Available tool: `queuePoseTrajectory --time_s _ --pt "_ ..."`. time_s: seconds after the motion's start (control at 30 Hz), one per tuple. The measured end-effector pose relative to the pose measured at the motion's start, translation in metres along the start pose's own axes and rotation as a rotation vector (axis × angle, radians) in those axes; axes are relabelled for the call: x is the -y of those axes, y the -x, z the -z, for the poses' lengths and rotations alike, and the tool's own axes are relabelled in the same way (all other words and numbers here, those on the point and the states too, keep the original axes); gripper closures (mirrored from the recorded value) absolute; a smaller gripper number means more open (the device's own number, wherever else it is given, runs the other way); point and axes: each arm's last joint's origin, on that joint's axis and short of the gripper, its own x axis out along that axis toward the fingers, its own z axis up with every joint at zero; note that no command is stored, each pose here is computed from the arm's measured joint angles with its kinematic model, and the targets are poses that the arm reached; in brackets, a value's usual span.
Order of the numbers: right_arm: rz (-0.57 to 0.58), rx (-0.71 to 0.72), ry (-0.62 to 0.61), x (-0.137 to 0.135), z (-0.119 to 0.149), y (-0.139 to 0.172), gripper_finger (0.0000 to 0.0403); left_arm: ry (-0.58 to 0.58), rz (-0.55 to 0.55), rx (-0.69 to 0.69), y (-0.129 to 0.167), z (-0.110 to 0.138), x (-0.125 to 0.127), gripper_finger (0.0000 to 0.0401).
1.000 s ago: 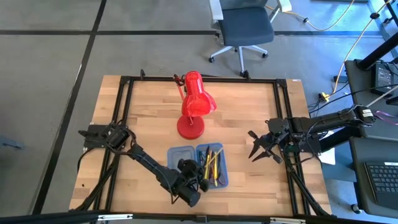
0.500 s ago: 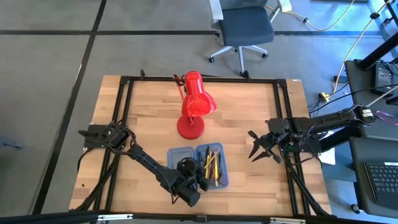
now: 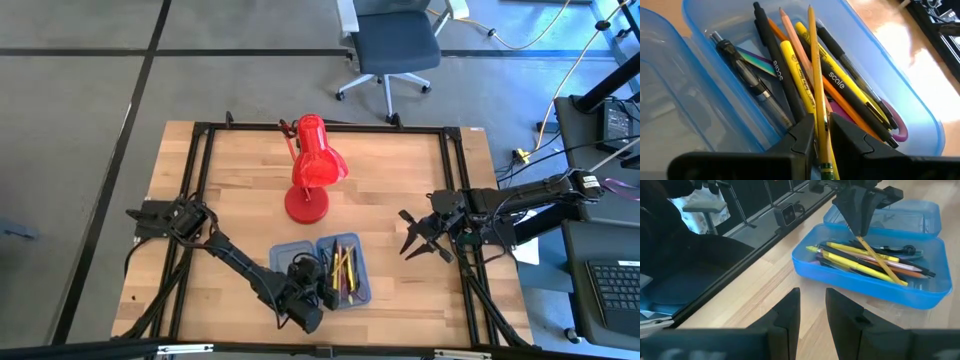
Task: Pick & place school supplies into a supply box
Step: Put the black pen into the blue supply box
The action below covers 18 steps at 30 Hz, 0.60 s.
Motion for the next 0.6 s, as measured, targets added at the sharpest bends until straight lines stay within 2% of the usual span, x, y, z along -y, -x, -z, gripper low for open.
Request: queuePoseTrajectory --time_s 0.17,0.4,0.5,0.6 --pt "0.000 0.000 0.002 0.000 0.000 0.000 0.0306 -0.054 0.008 -0.012 0.006 -0.009 0.004 0.0350" --pt "0.000 0.001 0.012 0.000 0.000 0.000 0.0306 -0.143 0.079 0.023 0.036 -0.042 0.022 0.0345" --pt "-0.002 0.004 0.026 0.000 -0.001 0.000 0.0306 -0.183 0.097 0.021 0.062 -0.053 0.025 0.0348" --pt "-0.011 0.026 0.054 -0.001 -0.003 -0.001 0.0306 -0.228 0.096 0.037 0.088 -0.050 0.021 0.0351"
